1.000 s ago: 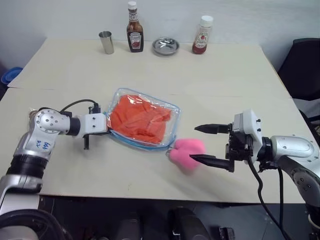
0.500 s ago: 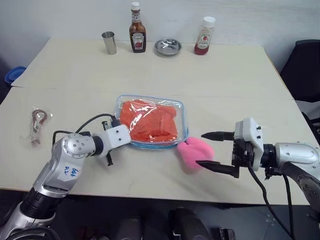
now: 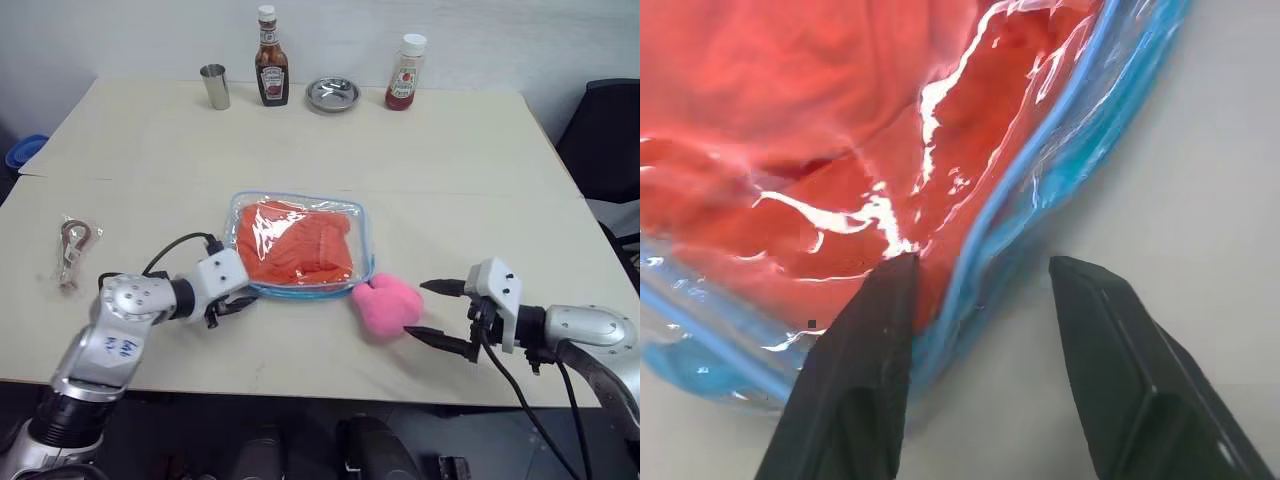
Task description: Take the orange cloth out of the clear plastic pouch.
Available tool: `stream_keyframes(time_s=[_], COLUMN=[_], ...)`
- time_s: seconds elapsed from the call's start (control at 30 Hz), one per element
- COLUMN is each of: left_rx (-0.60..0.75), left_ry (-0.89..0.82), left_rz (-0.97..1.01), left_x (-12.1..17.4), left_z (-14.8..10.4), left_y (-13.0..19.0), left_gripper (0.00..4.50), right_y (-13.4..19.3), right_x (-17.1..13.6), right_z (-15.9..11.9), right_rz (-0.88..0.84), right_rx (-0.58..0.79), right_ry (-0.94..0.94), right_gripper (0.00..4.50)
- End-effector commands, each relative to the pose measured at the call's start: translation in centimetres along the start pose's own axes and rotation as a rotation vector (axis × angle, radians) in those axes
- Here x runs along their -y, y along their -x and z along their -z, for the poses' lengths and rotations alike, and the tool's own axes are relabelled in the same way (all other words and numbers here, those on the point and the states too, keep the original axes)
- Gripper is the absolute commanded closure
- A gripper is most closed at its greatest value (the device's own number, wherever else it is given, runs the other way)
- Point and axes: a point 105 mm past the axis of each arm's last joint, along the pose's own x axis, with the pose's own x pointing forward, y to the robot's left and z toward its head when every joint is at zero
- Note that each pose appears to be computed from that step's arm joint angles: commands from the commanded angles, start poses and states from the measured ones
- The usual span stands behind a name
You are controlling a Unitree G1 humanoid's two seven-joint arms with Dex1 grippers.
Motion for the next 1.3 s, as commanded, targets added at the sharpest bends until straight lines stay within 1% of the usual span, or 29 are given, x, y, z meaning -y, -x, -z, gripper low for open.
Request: stream_keyframes(time_s=[0.03, 0.1, 0.17, 0.23, 0.27, 0.43, 0.57, 0.67, 0.77, 0.87, 1.0, 1.1, 1.17, 1.23, 1.3], left_rx=[0.097, 0.140, 0.176, 0.195, 0.206, 0.222, 0.227, 0.232, 0.231, 0.239, 0.245, 0.246, 0.247, 0.251, 0.258], left_ry=[-0.025, 0.012, 0.037, 0.052, 0.056, 0.070, 0.071, 0.063, 0.049, 0.040, 0.029, 0.024, 0.021, 0.016, 0.011], left_rz=[0.086, 0.133, 0.157, 0.166, 0.166, 0.160, 0.148, 0.160, 0.183, 0.196, 0.211, 0.225, 0.232, 0.241, 0.251], left_x=[0.3, 0.6, 1.0, 1.2, 1.3, 1.6, 1.5, 1.6, 1.8, 1.6, 1.3, 1.4, 1.4, 1.5, 1.6], left_z=[-2.0, -2.6, -3.2, -3.6, -3.8, -4.4, -4.6, -4.9, -5.0, -5.3, -5.6, -5.6, -5.5, -5.6, -5.7], left_y=[2.8, 3.7, 4.1, 4.3, 4.4, 4.3, 3.9, 3.3, 2.7, 2.2, 1.7, 1.4, 1.2, 1.0, 0.8], left_gripper=[2.29, 2.29, 2.29, 2.29, 2.29, 2.29, 2.29, 2.29, 2.29, 2.29, 2.29, 2.29, 2.29, 2.29, 2.29], right_y=[-1.1, -1.5, -1.7, -1.8, -1.8, -1.7, -2.1, -2.8, -3.2, -3.6, -3.4, -3.3, -3.5, -3.6, -3.1], right_x=[-0.4, -0.8, -1.0, -1.2, -1.4, -2.8, -4.0, -3.9, -3.7, -3.8, -4.1, -4.4, -4.3, -3.9, -3.3], right_z=[0.4, 0.6, 0.8, 0.9, 1.1, 2.0, 2.9, 3.9, 4.1, 3.9, 3.5, 3.8, 4.3, 5.2, 6.0], right_rz=[-0.025, -0.055, -0.060, -0.064, -0.071, -0.111, -0.144, -0.143, -0.166, -0.219, -0.289, -0.335, -0.329, -0.292, -0.253], right_rx=[0.015, 0.017, 0.026, 0.030, 0.029, 0.038, 0.063, 0.085, 0.113, 0.135, 0.155, 0.152, 0.138, 0.107, 0.081], right_ry=[0.005, -0.001, -0.021, -0.031, -0.033, -0.085, -0.173, -0.272, -0.324, -0.373, -0.434, -0.457, -0.449, -0.400, -0.368], right_gripper=[0.42, 0.95, 1.70, 2.30, 2.67, 4.41, 4.46, 4.46, 4.46, 3.79, 2.41, 1.38, 0.74, 0.07, 0.03])
